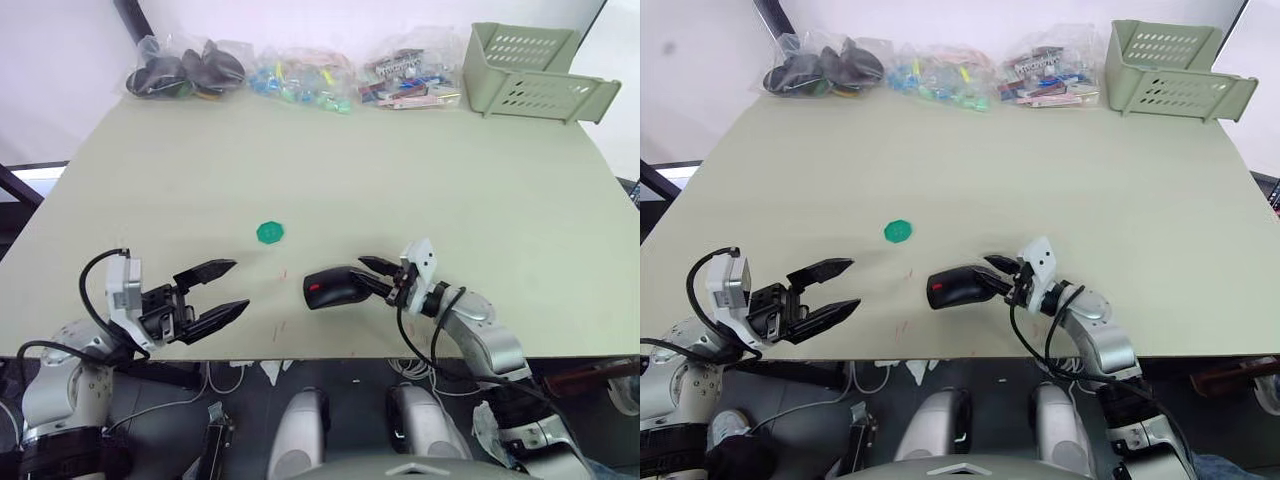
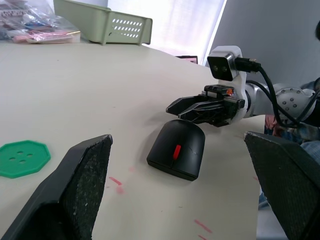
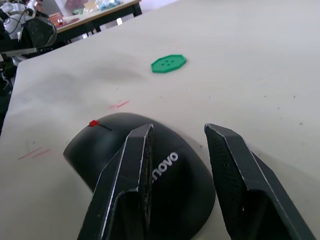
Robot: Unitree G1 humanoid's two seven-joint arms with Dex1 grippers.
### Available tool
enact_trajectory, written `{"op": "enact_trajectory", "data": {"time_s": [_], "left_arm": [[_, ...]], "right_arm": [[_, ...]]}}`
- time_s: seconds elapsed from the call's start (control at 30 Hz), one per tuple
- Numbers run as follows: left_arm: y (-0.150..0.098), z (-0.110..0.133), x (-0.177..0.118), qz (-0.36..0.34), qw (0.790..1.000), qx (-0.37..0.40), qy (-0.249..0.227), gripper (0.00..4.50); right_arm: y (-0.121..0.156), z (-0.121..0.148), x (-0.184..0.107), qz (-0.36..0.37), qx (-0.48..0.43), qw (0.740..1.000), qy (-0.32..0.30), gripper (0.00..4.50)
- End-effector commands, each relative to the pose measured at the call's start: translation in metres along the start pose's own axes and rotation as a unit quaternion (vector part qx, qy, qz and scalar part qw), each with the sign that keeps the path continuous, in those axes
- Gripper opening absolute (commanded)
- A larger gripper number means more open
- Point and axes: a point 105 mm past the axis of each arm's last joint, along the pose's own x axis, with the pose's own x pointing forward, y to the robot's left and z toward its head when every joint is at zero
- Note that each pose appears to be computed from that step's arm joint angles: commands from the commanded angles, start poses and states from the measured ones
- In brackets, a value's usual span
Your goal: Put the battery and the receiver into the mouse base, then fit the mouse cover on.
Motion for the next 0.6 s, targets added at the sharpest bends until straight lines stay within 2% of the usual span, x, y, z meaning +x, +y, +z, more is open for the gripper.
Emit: {"op": "enact_trajectory", "data": {"time_s": [0.03, 0.13, 0.23, 0.3, 0.4, 0.5, 0.6], "left_arm": [[-0.001, 0.006, -0.002, -0.003, 1.000, 0.017, 0.005, 4.50], [-0.003, 0.003, -0.003, -0.002, 1.000, 0.015, 0.005, 4.50], [-0.003, 0.002, -0.006, 0.004, 1.000, 0.012, 0.003, 4.50], [0.001, -0.001, -0.007, 0.024, 1.000, 0.009, 0.002, 4.50], [0.002, -0.003, -0.006, 0.034, 0.999, 0.009, 0.001, 4.50], [0.004, -0.006, -0.006, 0.059, 0.998, -0.018, -0.002, 4.50], [0.007, -0.008, -0.008, 0.085, 0.996, -0.020, 0.008, 4.50]], "right_arm": [[0.009, -0.031, 0.002, 0.016, -0.006, 0.998, 0.056, 1.71], [0.012, -0.033, 0.001, 0.021, -0.005, 0.998, 0.054, 1.71], [-0.001, -0.005, -0.005, 0.001, -0.006, 1.000, 0.003, 1.71], [-0.009, 0.023, -0.016, -0.009, -0.026, 0.999, -0.039, 1.71], [-0.012, 0.044, -0.027, -0.014, -0.035, 0.997, -0.062, 1.71], [-0.015, 0.061, -0.050, -0.022, -0.039, 0.997, -0.068, 1.71], [-0.015, 0.062, -0.075, -0.032, -0.044, 0.998, -0.042, 1.71]]}}
